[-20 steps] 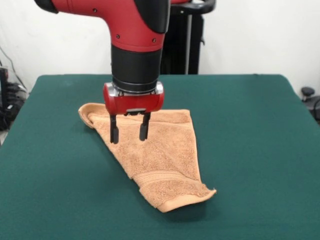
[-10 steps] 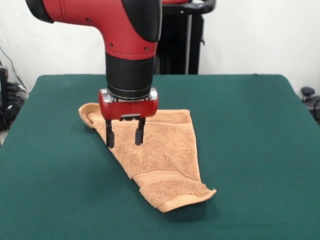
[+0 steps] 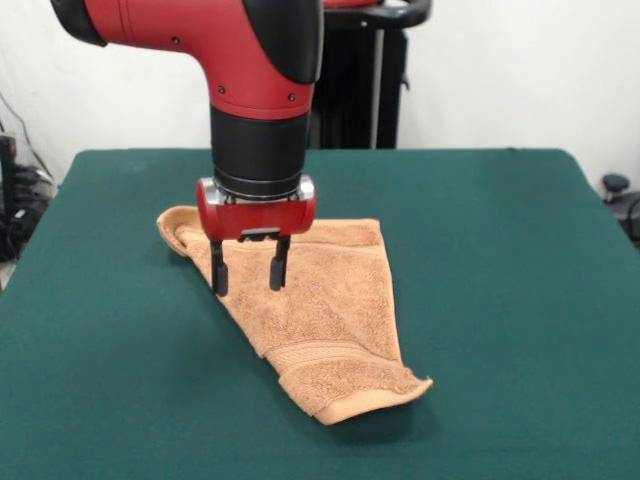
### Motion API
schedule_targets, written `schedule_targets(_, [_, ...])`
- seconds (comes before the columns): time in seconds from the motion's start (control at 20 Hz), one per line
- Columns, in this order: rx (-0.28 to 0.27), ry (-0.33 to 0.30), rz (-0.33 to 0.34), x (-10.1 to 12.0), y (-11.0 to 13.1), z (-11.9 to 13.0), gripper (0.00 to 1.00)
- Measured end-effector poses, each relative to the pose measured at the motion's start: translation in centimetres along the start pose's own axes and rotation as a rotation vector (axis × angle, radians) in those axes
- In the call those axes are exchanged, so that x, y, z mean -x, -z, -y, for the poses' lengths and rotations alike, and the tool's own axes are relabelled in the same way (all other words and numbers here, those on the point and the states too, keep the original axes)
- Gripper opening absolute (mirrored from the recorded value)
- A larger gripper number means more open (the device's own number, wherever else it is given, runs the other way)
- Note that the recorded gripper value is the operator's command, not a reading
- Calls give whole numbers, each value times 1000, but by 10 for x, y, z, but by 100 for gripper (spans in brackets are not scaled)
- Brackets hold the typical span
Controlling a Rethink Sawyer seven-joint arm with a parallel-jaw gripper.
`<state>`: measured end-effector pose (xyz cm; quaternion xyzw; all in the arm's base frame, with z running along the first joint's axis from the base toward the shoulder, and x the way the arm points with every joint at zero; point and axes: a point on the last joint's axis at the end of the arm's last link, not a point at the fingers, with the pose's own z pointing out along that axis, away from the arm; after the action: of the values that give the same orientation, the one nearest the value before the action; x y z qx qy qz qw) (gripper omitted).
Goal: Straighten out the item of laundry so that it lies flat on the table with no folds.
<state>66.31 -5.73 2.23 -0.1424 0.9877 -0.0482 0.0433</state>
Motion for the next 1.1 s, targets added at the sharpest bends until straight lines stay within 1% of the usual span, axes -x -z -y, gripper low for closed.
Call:
schedule_targets(0.4, [-5, -24, 11, -5, 3, 15, 100])
schedule_targets(0.6, [-13, -29, 22, -6, 11, 20, 100])
schedule_targets(1.1, [-19, -24, 25, -10, 28, 18, 100])
